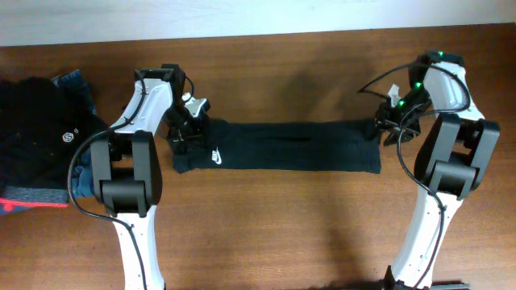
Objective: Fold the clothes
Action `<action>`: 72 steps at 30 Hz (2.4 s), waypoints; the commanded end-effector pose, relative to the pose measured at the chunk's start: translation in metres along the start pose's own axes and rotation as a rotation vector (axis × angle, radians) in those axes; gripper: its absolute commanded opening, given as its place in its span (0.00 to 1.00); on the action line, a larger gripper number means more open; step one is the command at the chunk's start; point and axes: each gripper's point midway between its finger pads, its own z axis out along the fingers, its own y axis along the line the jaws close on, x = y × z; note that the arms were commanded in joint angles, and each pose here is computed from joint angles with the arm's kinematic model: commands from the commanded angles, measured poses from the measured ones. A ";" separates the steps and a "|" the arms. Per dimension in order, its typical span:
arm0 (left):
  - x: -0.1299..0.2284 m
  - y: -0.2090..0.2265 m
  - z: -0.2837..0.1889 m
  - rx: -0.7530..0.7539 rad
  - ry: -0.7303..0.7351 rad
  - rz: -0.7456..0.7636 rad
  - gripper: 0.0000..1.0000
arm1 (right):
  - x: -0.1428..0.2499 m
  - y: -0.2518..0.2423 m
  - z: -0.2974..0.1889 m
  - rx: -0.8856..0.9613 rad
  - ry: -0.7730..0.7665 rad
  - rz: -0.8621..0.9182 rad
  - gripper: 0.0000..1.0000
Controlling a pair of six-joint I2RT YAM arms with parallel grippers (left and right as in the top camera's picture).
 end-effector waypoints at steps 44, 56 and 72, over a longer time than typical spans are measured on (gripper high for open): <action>-0.013 0.005 -0.167 -0.043 -0.403 0.007 0.33 | -0.007 0.005 -0.026 -0.008 -0.103 -0.064 0.88; 0.001 0.042 -0.135 -0.154 -0.294 -0.185 0.38 | -0.009 0.008 -0.033 -0.006 -0.120 -0.070 0.73; 0.011 0.057 -0.064 0.087 -0.218 -0.228 0.45 | -0.008 0.067 -0.094 0.032 -0.259 -0.221 0.72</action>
